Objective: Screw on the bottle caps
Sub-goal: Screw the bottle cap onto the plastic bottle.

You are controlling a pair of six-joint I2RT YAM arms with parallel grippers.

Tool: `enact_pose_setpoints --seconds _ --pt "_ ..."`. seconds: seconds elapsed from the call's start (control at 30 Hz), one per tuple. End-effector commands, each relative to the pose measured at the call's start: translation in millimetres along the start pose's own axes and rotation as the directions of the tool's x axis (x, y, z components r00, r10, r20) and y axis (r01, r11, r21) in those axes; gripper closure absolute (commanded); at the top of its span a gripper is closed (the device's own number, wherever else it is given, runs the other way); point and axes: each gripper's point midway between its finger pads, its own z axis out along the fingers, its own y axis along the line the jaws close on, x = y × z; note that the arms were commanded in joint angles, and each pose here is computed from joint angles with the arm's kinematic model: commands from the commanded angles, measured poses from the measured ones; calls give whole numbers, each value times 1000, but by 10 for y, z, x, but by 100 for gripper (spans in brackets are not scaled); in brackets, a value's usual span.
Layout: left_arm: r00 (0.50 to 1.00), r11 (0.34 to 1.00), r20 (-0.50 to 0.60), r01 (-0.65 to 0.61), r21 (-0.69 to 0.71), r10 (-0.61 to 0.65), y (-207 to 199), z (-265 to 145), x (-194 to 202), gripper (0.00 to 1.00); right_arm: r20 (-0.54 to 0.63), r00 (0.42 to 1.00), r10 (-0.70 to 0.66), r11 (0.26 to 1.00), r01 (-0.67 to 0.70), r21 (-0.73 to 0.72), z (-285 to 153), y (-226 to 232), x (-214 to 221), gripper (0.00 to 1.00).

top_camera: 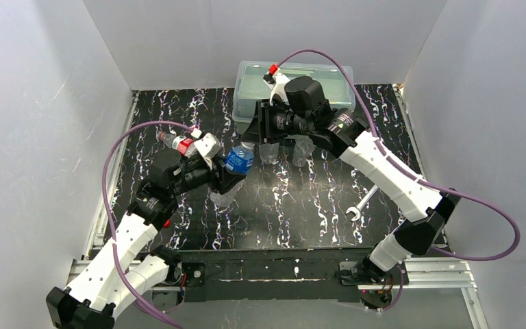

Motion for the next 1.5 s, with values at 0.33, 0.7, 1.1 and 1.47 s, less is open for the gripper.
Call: enact_pose_setpoints --seconds 0.33,0.7,1.1,1.47 --pt "993 992 89 -67 -104 77 111 -126 -327 100 41 999 2 994 -7 109 -154 -6 -2 69" --pt "997 1000 74 -9 5 9 -118 -157 -227 100 176 971 -165 986 158 51 -506 203 -314 2" --pt "996 965 71 28 260 -48 -594 -235 -266 100 199 963 -179 977 198 -81 -874 -208 -363 2" --pt "997 892 21 59 449 -77 -897 -307 -271 100 178 957 -227 892 278 -356 -990 153 -35 2"
